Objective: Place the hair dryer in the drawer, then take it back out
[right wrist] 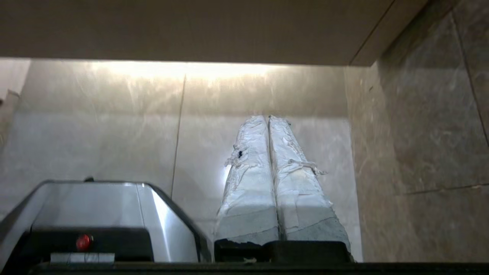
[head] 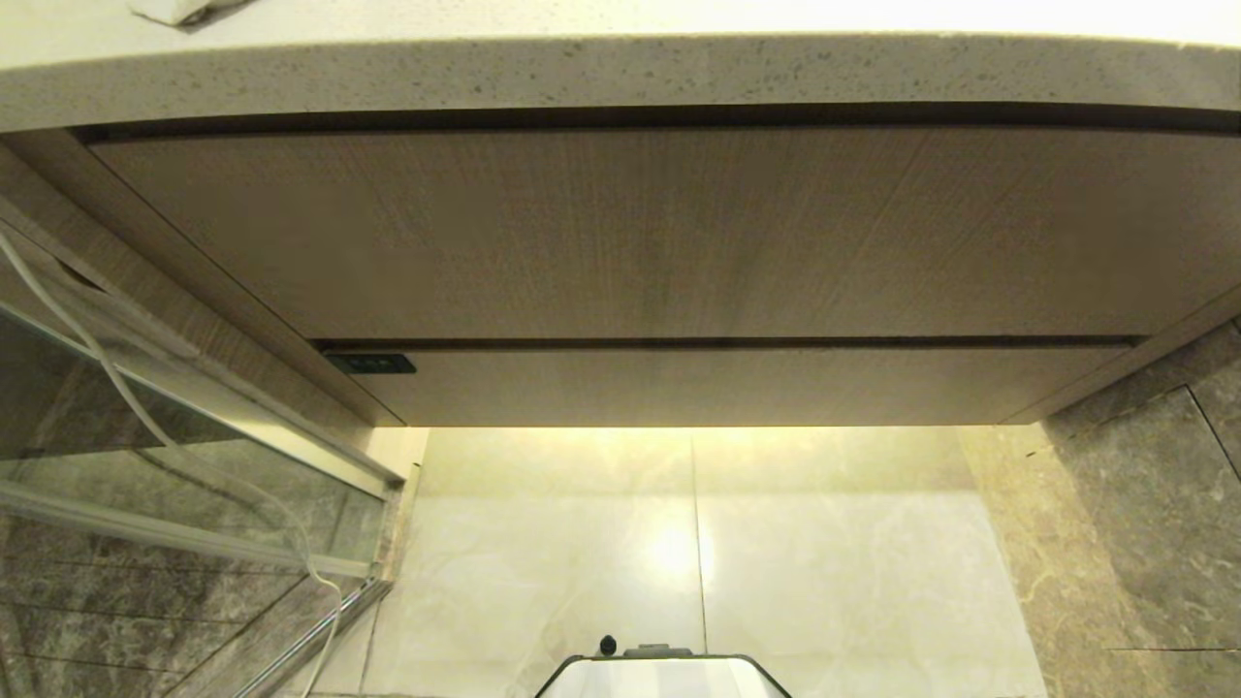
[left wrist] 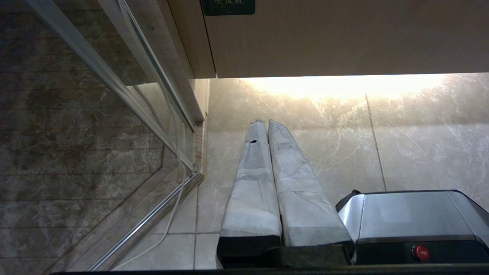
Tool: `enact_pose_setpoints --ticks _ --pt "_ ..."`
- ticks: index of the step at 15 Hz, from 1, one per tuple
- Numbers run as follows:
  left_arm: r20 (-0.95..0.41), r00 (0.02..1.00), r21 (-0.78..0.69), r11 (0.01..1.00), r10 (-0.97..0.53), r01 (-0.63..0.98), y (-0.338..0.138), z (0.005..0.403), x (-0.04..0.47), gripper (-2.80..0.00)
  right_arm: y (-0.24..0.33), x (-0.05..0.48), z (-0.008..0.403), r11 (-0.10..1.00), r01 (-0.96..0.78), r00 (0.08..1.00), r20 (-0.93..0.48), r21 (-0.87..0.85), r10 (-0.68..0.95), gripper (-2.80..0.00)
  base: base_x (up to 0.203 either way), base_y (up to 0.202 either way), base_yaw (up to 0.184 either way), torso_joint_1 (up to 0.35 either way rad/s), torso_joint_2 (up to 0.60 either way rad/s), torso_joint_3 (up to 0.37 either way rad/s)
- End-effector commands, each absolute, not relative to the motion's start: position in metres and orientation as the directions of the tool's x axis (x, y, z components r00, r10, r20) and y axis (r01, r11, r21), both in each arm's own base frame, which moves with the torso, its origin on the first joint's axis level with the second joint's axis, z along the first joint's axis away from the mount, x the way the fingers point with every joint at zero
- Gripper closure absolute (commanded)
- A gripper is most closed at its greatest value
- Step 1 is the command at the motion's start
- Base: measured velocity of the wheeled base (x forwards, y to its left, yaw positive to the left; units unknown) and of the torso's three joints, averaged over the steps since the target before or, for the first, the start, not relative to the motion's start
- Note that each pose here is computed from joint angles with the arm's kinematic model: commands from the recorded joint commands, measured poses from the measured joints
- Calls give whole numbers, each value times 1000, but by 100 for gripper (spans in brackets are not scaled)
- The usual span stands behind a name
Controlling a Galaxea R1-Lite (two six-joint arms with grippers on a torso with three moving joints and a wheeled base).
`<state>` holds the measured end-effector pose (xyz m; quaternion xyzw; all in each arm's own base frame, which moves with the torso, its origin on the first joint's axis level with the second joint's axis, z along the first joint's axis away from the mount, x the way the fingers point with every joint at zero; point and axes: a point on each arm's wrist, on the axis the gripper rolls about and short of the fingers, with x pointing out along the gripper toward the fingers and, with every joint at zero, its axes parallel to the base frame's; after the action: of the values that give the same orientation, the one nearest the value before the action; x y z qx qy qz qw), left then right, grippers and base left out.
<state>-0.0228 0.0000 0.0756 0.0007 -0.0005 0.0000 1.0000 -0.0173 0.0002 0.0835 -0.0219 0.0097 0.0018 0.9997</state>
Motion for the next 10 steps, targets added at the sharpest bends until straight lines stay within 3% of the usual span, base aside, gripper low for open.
enact_pose_setpoints --ticks 1,10 --pt "2 1000 2 1000 0 0 0 76 -23 0 0 -23 81 999 -6 998 60 -34 8 0 0 0 0 0 0 0" --pt "2 1000 2 1000 0 0 0 76 -23 0 0 -23 78 1000 -4 999 33 -14 5 0 0 0 0 0 0 0"
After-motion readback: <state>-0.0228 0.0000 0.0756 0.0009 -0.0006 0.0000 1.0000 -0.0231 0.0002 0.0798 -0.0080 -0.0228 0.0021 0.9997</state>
